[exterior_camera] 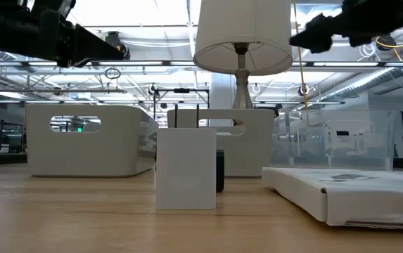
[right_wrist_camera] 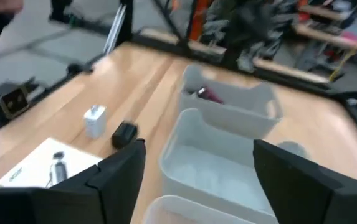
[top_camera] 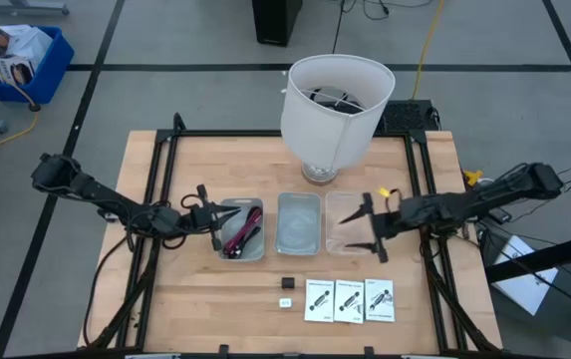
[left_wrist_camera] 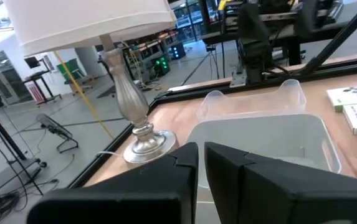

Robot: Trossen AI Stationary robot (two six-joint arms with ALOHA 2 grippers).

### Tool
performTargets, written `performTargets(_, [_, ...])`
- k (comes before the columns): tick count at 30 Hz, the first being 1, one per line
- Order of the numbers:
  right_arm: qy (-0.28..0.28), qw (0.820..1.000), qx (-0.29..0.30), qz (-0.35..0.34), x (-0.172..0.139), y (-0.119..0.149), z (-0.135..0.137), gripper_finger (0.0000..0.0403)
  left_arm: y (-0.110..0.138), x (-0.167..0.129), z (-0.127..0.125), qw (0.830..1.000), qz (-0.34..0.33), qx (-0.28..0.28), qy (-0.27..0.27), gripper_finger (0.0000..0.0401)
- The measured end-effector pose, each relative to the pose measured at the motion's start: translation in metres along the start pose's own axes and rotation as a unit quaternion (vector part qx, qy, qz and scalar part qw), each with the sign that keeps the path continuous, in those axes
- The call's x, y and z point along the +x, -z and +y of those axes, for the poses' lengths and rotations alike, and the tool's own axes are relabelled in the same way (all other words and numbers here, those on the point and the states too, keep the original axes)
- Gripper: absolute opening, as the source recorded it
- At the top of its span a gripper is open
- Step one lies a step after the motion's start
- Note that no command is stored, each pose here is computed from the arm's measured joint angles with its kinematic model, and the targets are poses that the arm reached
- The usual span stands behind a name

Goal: Pick and place items into bin
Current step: Put the white charger adapter into the right gray bin

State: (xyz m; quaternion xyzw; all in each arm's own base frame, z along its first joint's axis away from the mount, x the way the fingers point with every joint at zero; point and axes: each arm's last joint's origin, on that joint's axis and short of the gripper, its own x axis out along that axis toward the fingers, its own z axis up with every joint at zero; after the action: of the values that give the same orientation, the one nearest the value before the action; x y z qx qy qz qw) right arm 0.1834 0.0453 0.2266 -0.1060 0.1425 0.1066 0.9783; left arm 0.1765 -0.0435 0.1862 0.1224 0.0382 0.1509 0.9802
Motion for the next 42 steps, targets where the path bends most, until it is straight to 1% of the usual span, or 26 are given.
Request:
performTargets(4, [-0.037, 0.999, -0.029, 0.028, 0.031, -0.016, 0.011, 0.0282, 0.001, 0.001, 0.001, 1.0, 0.005, 0.003, -0.003, 0.0037])
performTargets(8, [-0.104, 0.993, -0.05, 0.032, 0.059, -0.034, 0.027, 0.0278, 0.002, 0.001, 0.001, 1.0, 0.01, 0.008, -0.001, 0.0037])
performTargets(10, [-0.122, 0.99, -0.053, 0.036, 0.074, -0.041, 0.033, 0.0278, 0.003, 0.001, 0.0, 1.0, 0.012, 0.009, -0.001, 0.0037])
performTargets(12, [-0.138, 0.988, -0.055, 0.049, 0.09, -0.042, 0.039, 0.0278, 0.003, 0.001, 0.0, 1.0, 0.012, 0.009, -0.001, 0.0037])
performTargets(17, [-0.211, 0.974, -0.054, 0.066, 0.126, -0.041, 0.053, 0.0278, 0.003, 0.001, 0.0, 1.0, 0.012, 0.009, -0.001, 0.0037])
performTargets(21, [-0.243, 0.965, -0.065, 0.073, 0.149, -0.037, 0.059, 0.0278, 0.003, 0.001, 0.0, 1.0, 0.013, 0.008, 0.0, 0.0037])
performTargets(27, [-0.305, 0.951, -0.043, 0.026, 0.174, -0.04, 0.054, 0.0278, 0.004, 0.001, 0.0, 1.0, 0.017, 0.012, 0.001, 0.0037])
performTargets(30, [-0.312, 0.949, -0.034, 0.033, 0.184, -0.029, 0.053, 0.0277, 0.005, 0.001, 0.0, 1.0, 0.02, 0.015, 0.001, 0.0037])
performTargets(34, [-0.303, 0.952, -0.019, 0.038, 0.199, -0.013, 0.05, 0.0277, 0.005, 0.001, 0.0, 1.0, 0.022, 0.015, -0.001, 0.0037])
performTargets(39, [-0.265, 0.964, -0.021, 0.024, 0.211, -0.003, 0.048, 0.0277, 0.005, 0.001, 0.0, 1.0, 0.022, 0.011, -0.002, 0.0037])
performTargets(42, [-0.254, 0.966, -0.02, 0.033, 0.213, 0.001, 0.048, 0.0277, 0.005, 0.001, 0.0, 1.0, 0.022, 0.006, -0.002, 0.0037])
